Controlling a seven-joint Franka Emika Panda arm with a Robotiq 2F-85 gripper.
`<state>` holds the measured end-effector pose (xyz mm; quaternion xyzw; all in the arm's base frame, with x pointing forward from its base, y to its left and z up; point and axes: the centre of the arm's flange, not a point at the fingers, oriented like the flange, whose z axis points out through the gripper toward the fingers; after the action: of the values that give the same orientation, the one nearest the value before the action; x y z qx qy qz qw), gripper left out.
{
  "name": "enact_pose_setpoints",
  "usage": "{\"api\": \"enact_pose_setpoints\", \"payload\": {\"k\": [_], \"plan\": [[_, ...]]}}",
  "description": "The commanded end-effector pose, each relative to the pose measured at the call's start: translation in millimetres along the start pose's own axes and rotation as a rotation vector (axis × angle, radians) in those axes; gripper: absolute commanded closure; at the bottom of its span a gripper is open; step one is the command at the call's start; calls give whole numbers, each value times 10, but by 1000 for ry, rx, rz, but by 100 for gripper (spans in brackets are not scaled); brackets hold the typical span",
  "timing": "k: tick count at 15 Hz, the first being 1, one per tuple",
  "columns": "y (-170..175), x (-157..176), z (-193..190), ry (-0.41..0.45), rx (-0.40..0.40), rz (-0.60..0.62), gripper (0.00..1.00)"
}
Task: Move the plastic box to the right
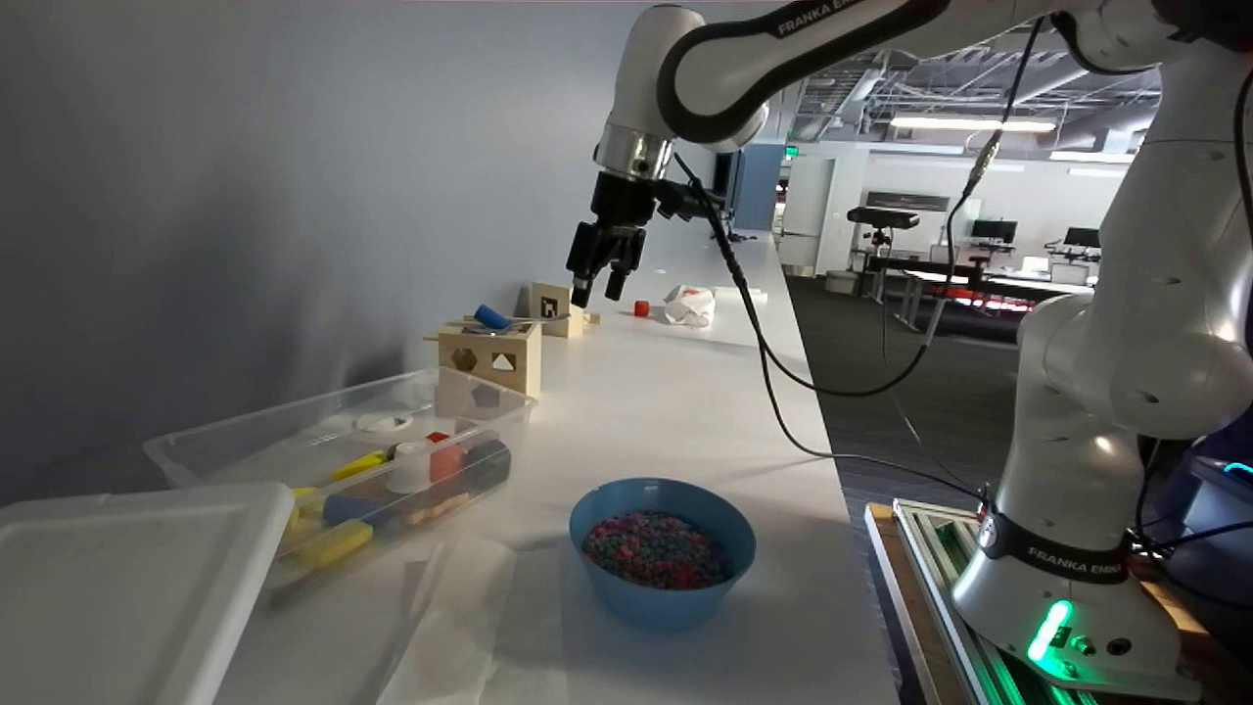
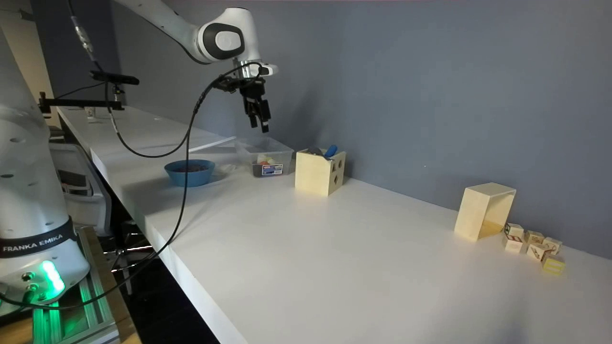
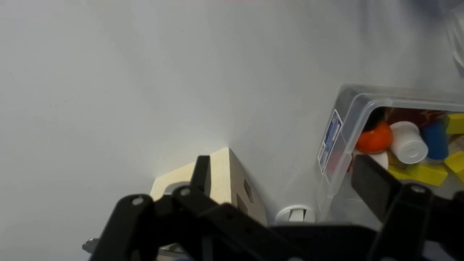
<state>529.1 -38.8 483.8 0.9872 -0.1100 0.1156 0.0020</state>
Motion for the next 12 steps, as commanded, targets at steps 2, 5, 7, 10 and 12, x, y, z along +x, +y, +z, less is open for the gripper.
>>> {"api": "enact_pose_setpoints", "payload": {"k": [2, 5, 7, 10, 12], "plan": [[-169, 190, 189, 31, 23, 69, 0], [-362, 423, 364, 65, 60, 123, 0], [-526, 551, 536, 46, 59, 118, 0], [-746, 697, 795, 9, 52, 113, 0], [-833, 749, 1001, -19, 44, 108, 0]]}}
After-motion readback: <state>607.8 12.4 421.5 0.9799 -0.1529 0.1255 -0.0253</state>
